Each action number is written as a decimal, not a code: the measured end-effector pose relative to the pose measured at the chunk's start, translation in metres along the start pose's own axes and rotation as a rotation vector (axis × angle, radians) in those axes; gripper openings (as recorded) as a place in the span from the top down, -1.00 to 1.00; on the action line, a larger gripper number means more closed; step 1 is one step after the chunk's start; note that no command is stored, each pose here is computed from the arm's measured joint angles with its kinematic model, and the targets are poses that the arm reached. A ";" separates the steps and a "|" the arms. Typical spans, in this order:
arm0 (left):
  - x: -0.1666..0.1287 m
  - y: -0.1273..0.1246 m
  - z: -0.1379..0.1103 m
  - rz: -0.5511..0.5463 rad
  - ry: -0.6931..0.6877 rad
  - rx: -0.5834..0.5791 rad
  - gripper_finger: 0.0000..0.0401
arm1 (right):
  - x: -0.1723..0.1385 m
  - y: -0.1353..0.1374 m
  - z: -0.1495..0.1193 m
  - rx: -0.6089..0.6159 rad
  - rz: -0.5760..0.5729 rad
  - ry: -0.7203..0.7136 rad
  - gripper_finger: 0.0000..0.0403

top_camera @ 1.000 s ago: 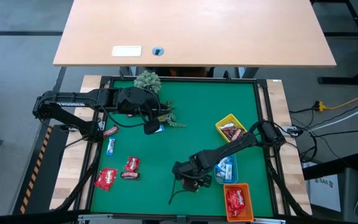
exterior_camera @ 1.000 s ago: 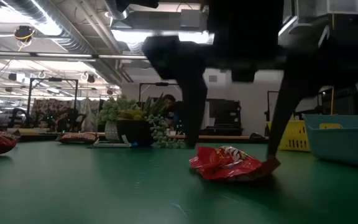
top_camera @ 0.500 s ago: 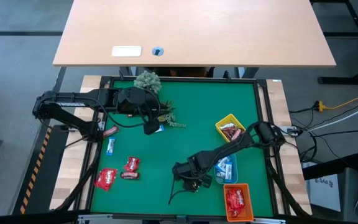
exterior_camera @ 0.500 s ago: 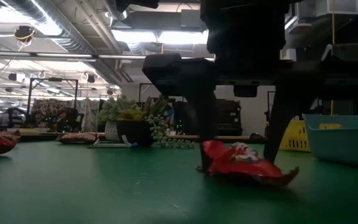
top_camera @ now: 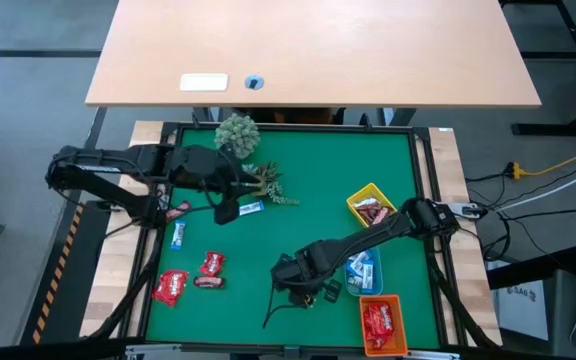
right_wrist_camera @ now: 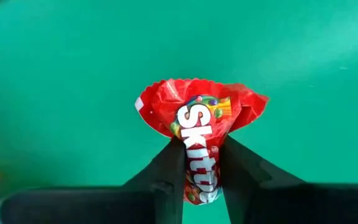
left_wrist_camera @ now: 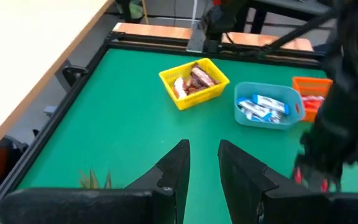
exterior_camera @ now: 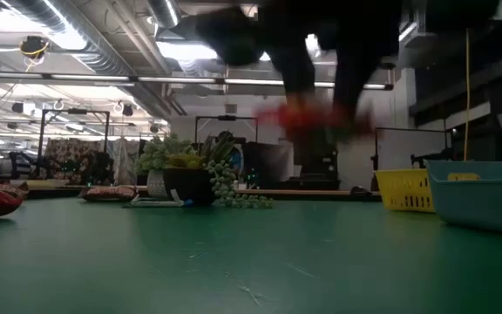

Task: Sort candy
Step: Put the red candy into the orange bin

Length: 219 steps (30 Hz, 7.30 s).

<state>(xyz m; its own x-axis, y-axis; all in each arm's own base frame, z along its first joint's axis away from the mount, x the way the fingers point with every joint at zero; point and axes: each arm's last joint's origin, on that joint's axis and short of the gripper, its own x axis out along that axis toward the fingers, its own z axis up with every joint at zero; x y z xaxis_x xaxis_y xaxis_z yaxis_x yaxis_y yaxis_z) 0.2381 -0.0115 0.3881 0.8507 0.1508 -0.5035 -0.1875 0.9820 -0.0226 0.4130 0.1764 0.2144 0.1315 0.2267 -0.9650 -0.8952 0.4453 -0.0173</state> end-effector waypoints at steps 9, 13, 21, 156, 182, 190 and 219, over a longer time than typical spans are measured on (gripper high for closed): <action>-0.017 -0.010 -0.022 -0.033 0.182 0.084 0.59 | -0.061 0.005 0.019 0.390 0.173 -0.141 0.62; -0.017 -0.014 -0.028 -0.043 0.239 0.113 0.59 | -0.067 0.011 0.026 0.619 0.357 -0.200 0.66; -0.019 -0.023 -0.030 -0.077 0.242 0.139 0.59 | -0.060 0.063 0.045 0.732 0.480 -0.011 0.60; 0.078 -0.048 -0.166 -0.266 0.277 -0.070 1.00 | -0.073 -0.056 0.004 1.452 -0.326 -0.395 -0.20; 0.080 -0.052 -0.152 -0.300 0.137 -0.104 1.00 | -0.077 -0.069 -0.005 1.466 -0.231 -0.445 0.33; 0.080 -0.052 -0.152 -0.301 0.137 -0.104 1.00 | -0.077 -0.070 -0.005 1.469 -0.249 -0.443 0.84; 0.079 -0.052 -0.152 -0.321 0.143 -0.105 0.50 | -0.067 -0.032 0.025 1.315 -0.127 -0.361 1.00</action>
<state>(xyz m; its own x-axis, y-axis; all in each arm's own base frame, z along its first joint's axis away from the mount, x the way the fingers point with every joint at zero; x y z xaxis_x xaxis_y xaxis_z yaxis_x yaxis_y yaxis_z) 0.2408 -0.0681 0.2179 0.7986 -0.1875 -0.5719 0.0221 0.9587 -0.2835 0.4436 0.1682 0.2858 0.4655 0.2441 -0.8507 0.1651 0.9204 0.3544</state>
